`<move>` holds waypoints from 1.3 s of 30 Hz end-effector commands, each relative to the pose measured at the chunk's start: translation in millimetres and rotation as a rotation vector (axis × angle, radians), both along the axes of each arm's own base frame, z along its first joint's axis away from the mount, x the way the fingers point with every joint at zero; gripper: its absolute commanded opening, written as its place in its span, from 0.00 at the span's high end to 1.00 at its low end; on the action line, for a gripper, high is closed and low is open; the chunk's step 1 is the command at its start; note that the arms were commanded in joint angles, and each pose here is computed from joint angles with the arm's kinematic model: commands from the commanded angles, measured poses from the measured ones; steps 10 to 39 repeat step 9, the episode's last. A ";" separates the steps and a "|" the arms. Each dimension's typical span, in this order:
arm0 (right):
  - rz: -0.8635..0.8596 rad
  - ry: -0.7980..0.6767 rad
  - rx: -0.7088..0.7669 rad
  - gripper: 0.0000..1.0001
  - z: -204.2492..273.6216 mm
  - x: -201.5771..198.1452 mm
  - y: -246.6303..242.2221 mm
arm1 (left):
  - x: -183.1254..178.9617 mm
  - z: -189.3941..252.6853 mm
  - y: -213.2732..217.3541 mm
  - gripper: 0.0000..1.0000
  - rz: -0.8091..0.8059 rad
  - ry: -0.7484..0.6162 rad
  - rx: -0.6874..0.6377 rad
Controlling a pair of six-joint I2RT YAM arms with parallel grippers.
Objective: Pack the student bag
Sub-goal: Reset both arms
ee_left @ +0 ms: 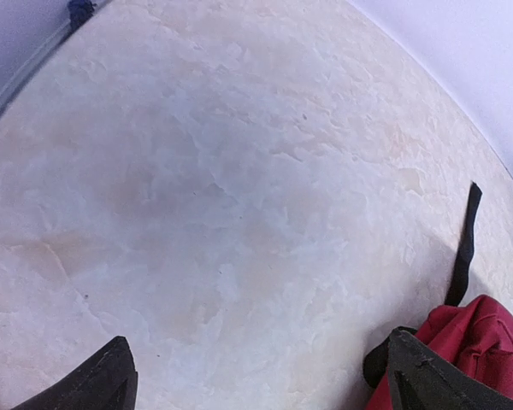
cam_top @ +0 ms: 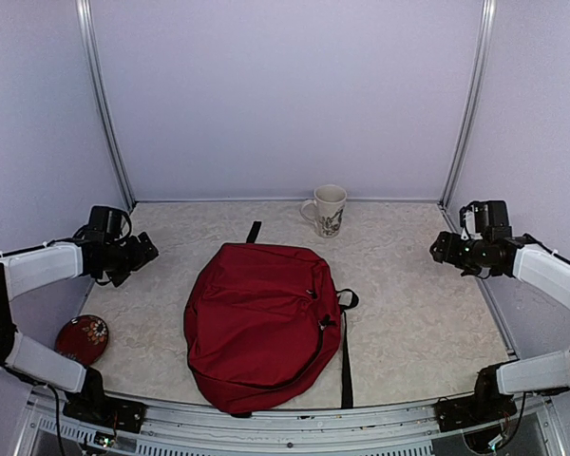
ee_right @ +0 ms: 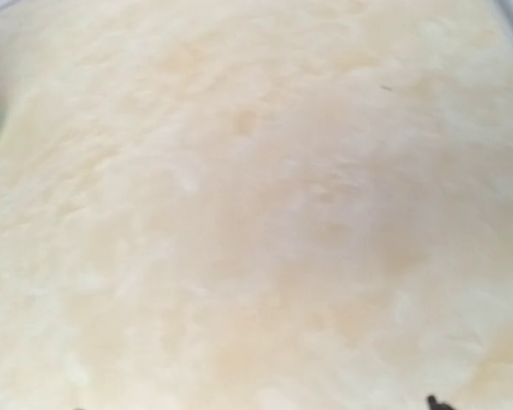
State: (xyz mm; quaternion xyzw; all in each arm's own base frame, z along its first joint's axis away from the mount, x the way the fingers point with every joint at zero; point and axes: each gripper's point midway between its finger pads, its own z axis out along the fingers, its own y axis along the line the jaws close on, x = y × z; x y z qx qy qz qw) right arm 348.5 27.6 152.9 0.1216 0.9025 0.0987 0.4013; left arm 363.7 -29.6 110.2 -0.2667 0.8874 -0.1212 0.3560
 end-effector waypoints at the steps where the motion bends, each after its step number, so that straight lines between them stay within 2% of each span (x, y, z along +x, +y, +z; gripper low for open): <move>1: -0.153 -0.046 0.001 0.18 -4.9 -3.8 -23.4 | -2.4 14.8 25.1 0.01 0.053 -0.054 0.141; 6: -0.192 -0.031 0.009 0.19 -27.3 -10.1 -27.9 | -11.3 16.6 34.2 0.01 0.079 -0.090 0.182; 9: -0.172 -0.058 0.019 0.19 -26.9 -8.4 -24.4 | -12.7 26.3 38.0 0.01 0.096 -0.122 0.196; 39: -0.172 -0.058 0.019 0.19 -26.9 -8.4 -24.4 | -12.7 26.3 38.0 0.01 0.096 -0.122 0.196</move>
